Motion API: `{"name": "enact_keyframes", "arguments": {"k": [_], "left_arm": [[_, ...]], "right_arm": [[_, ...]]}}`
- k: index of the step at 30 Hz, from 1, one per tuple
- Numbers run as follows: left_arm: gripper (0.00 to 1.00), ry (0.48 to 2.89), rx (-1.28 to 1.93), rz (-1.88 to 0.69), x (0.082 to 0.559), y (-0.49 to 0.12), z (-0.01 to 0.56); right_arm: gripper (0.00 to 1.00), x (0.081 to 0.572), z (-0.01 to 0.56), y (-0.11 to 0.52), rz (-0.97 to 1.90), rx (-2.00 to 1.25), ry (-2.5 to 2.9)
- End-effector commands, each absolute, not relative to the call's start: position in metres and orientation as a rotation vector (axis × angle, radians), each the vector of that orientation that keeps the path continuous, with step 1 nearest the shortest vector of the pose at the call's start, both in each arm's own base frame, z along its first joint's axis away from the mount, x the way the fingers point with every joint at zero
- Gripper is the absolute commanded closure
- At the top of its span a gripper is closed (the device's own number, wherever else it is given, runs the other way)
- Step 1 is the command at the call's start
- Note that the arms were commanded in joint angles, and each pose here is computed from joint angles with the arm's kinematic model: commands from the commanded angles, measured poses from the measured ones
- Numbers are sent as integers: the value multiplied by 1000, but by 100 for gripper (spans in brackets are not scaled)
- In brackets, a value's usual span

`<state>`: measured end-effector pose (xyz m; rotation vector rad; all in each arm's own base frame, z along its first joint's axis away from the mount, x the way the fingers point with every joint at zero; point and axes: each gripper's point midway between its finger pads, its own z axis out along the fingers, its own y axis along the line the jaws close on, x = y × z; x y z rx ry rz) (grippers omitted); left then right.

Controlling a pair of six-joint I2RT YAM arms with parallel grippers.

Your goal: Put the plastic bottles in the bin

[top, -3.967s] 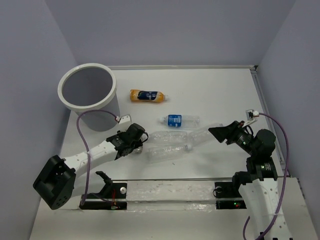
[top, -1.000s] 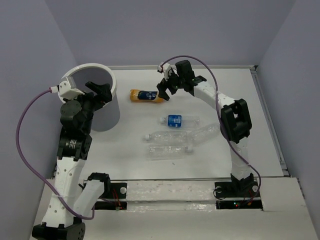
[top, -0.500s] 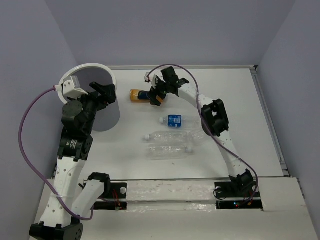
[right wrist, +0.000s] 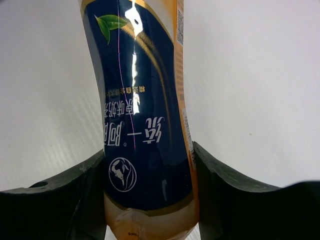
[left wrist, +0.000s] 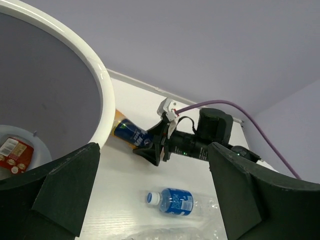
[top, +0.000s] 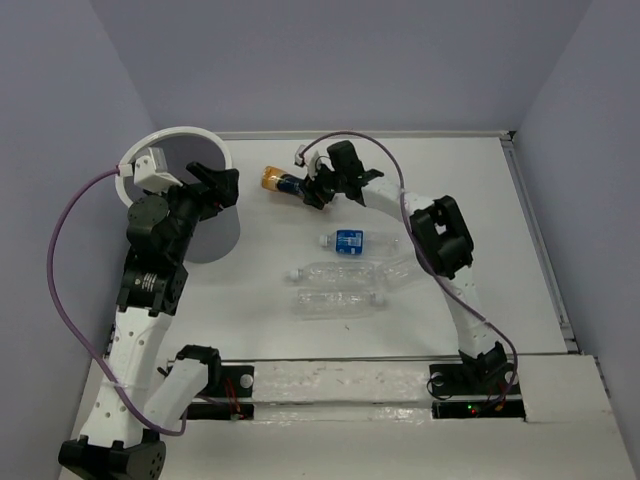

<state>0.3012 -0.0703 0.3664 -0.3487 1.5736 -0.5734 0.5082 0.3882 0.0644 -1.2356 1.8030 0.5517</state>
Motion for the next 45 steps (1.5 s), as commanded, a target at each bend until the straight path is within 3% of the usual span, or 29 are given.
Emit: {"name": "enact_keyframes", "arguments": {"k": [1,9,19,26,29,33,34,36,38,39,45], "left_arm": [[1,1536,-267,-714,291,-93,398],[1,1590,-195,-884,289,-135,400],[1,1589,-97,-1060,279,-195,403],[1,1584,-133,-1027,281,-197,385],[7,1595,-144,-1008,285,-197,381],[38,1575,-166,-970,288,-191,386],[53,1563,-183,-949,290,-187,388],[64,1544,-200,-915,292,-180,393],[65,1533,-213,-879,295,-175,397],[65,1532,-221,-857,297,-171,403],[67,1464,-321,-596,308,-124,442]], "right_arm": [[50,507,255,386,521,-994,1423],[50,400,338,370,772,-871,1353],[47,276,331,383,1120,-745,1391],[47,235,337,379,1236,-742,1343],[47,222,347,378,1268,-734,1300],[42,218,346,376,1291,-722,1307],[38,218,344,376,1291,-720,1314],[29,219,337,374,1287,-701,1342],[14,219,333,371,1289,-686,1364],[11,219,331,369,1291,-667,1383],[3,201,322,337,1285,-585,1420]]}}
